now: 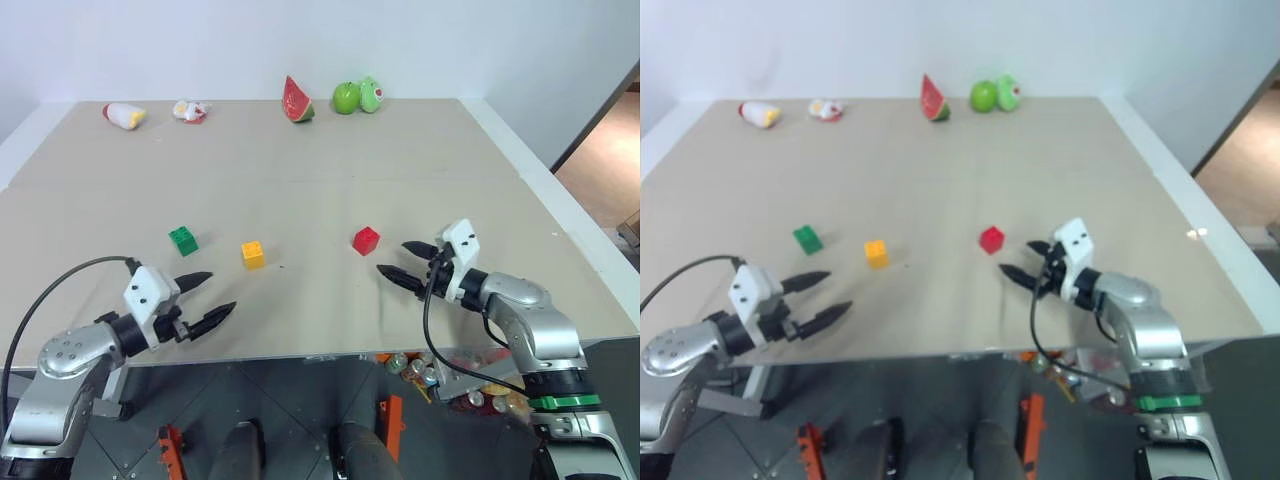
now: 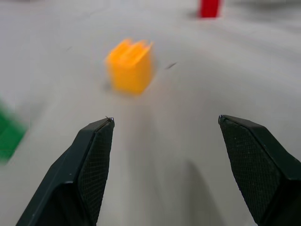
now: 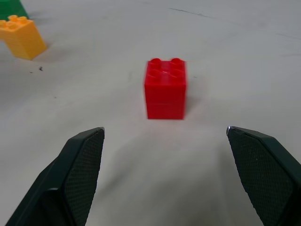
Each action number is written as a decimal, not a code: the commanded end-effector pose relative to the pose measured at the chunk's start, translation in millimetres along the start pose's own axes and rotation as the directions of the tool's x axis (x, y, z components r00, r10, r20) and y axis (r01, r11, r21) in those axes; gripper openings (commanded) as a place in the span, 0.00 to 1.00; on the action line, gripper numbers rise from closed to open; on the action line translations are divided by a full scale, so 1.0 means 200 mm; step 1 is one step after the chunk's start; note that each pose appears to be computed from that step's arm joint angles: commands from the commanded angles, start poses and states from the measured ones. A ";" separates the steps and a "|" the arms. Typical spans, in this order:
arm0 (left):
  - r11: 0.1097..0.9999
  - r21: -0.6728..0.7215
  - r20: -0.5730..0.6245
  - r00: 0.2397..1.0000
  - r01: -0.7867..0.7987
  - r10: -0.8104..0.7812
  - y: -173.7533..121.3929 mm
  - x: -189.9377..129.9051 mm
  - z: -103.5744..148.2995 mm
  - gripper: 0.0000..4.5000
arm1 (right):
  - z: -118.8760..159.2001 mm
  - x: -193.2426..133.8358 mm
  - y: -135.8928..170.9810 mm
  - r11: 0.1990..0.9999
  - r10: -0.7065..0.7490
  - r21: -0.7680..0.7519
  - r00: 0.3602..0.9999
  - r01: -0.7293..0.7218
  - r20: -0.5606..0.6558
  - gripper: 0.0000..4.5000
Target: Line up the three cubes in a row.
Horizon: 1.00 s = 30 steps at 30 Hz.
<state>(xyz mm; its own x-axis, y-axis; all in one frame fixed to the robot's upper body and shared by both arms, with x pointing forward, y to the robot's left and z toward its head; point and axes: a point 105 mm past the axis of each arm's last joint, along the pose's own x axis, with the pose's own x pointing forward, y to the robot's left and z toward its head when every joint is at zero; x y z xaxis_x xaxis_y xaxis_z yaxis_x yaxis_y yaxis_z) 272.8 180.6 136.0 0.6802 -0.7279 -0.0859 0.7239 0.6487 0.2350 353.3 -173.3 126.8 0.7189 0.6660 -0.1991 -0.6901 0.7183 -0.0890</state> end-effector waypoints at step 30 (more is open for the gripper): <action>0.999 -0.040 0.145 0.989 0.016 -0.010 -0.07 0.14 0.16 0.81 | 0.09 0.36 -0.07 0.995 0.063 -0.074 0.997 -0.060 0.039 0.96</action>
<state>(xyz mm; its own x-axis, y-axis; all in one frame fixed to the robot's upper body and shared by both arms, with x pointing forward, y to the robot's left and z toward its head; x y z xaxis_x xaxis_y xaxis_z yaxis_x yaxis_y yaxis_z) 280.7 143.0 148.3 0.6462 -0.7630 0.0131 0.7533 0.6405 0.1496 411.2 -134.7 116.4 0.6767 0.7075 -0.2036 -0.7341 0.6694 -0.1142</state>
